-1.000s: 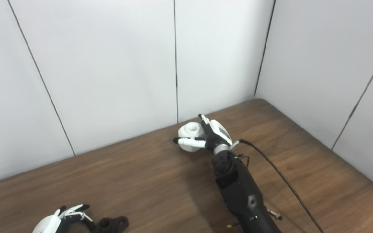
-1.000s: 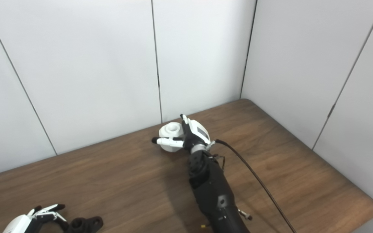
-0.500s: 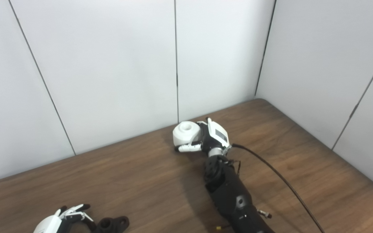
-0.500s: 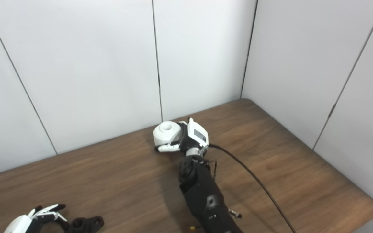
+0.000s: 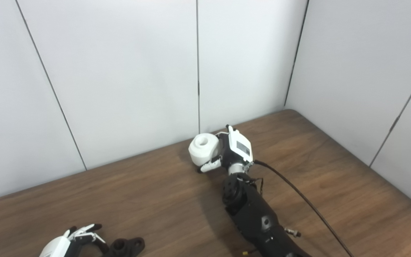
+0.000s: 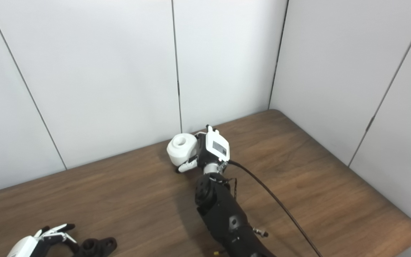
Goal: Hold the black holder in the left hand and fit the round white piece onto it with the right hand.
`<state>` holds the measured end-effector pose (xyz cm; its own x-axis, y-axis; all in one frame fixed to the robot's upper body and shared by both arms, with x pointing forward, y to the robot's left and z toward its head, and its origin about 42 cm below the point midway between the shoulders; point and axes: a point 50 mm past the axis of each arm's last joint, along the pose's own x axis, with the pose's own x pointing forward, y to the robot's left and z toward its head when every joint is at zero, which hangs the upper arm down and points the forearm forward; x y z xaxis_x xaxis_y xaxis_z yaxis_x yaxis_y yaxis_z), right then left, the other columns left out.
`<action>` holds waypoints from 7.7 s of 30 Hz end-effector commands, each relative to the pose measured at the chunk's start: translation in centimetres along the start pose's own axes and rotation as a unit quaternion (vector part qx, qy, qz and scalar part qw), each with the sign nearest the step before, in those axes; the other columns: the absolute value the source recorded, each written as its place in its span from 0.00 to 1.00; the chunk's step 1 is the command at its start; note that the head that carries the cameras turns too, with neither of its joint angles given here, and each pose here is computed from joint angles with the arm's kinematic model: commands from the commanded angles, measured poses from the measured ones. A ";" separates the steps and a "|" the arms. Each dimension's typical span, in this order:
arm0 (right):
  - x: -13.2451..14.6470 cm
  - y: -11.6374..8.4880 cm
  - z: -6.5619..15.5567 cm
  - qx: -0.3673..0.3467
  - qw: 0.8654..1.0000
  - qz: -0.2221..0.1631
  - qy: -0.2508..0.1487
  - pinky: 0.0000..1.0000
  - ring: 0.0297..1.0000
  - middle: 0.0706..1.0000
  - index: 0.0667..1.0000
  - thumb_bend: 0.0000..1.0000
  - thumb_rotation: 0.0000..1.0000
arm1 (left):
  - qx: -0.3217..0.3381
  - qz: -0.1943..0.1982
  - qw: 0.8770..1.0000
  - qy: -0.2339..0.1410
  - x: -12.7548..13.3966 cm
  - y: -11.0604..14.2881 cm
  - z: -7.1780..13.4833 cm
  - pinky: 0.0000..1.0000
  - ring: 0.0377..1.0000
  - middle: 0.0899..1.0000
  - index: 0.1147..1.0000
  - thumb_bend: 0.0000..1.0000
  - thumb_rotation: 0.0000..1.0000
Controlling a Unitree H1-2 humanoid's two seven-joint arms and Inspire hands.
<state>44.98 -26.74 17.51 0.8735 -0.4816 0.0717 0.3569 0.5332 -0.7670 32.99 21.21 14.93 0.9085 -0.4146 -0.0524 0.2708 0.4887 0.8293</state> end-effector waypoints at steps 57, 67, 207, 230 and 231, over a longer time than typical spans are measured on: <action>-20.3 -1.7 10.0 0.160 0.909 0.253 -0.290 1.00 1.00 1.00 0.44 0.52 0.14 | 0.021 -0.004 1.000 -0.006 1.5 -1.6 3.9 1.00 0.93 0.89 0.41 0.52 0.04; -20.2 -1.3 9.3 0.129 0.910 0.258 -0.299 1.00 1.00 1.00 0.44 0.51 0.13 | 0.019 -0.004 1.000 -0.006 1.3 -1.6 4.1 1.00 0.93 0.89 0.41 0.52 0.04; -17.8 -0.9 6.0 -0.017 0.923 0.304 -0.237 0.97 1.00 1.00 1.00 1.00 0.51 | 0.013 0.012 1.000 -0.007 1.2 -3.1 4.8 0.95 0.91 0.87 0.41 0.52 0.04; -14.2 -5.8 2.6 0.005 0.928 0.320 -0.190 0.73 1.00 1.00 1.00 1.00 0.48 | 0.024 -0.059 0.997 0.044 1.5 -1.3 4.4 1.00 0.99 0.96 0.64 0.92 0.10; -14.1 -5.9 2.5 0.007 0.928 0.320 -0.189 0.74 1.00 1.00 1.00 1.00 0.48 | 0.026 -0.061 0.997 0.045 1.5 -1.2 4.4 1.00 0.99 0.96 0.68 0.96 0.11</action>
<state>31.37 -20.85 21.40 0.9522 0.2164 -0.2156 -0.3050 0.6341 -0.7106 32.63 16.34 16.26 0.9016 -0.4000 -0.1646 0.3420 0.4263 0.8374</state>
